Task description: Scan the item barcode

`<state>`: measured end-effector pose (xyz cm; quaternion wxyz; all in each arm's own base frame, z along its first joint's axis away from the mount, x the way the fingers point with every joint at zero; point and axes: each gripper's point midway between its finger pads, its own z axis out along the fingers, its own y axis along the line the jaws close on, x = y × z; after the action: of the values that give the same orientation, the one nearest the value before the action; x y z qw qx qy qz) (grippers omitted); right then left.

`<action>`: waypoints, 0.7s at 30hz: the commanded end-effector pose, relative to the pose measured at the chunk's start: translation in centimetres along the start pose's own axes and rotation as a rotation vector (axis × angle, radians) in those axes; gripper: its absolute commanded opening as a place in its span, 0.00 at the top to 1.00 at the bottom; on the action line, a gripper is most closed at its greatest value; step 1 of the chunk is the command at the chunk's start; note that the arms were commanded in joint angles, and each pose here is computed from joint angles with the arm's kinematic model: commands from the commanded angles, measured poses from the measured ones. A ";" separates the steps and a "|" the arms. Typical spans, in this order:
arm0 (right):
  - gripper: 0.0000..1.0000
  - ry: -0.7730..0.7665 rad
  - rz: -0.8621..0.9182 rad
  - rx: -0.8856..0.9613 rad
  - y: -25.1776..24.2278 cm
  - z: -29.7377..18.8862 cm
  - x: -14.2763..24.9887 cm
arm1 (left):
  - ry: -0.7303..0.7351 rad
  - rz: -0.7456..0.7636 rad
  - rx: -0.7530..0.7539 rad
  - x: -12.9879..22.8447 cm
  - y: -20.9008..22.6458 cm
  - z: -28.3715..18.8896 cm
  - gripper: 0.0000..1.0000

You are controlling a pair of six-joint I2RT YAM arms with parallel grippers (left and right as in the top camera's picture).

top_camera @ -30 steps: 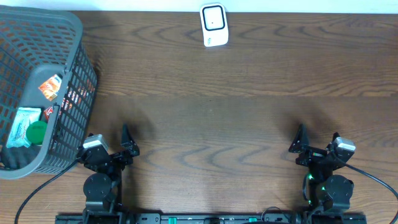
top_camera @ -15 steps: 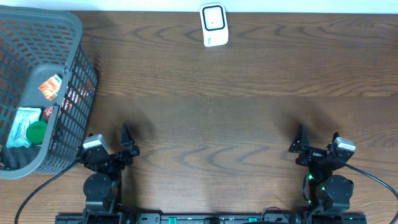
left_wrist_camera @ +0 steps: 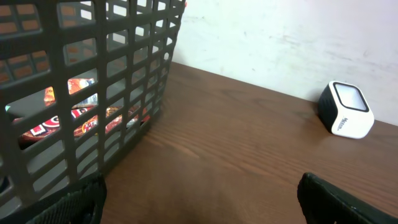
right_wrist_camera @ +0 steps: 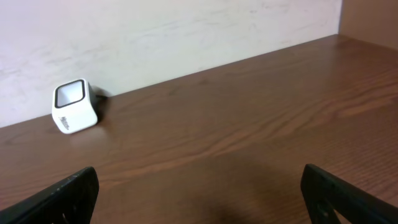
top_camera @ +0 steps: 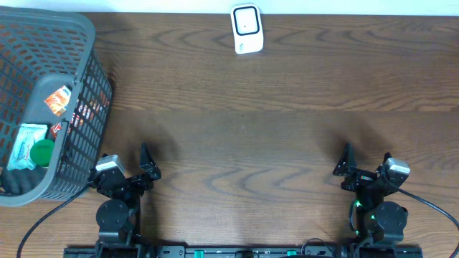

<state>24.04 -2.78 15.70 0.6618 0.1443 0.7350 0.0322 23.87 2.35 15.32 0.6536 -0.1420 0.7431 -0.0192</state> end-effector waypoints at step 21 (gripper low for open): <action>0.01 -0.003 -0.001 0.013 -0.3 0.0 0.1 | 0.027 0.021 0.064 1.3 -1.0 0.2 0.02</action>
<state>24.04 -2.78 15.68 0.6616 0.1443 0.7351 0.0321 23.93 2.31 15.43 0.6568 -0.1413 0.7404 -0.0211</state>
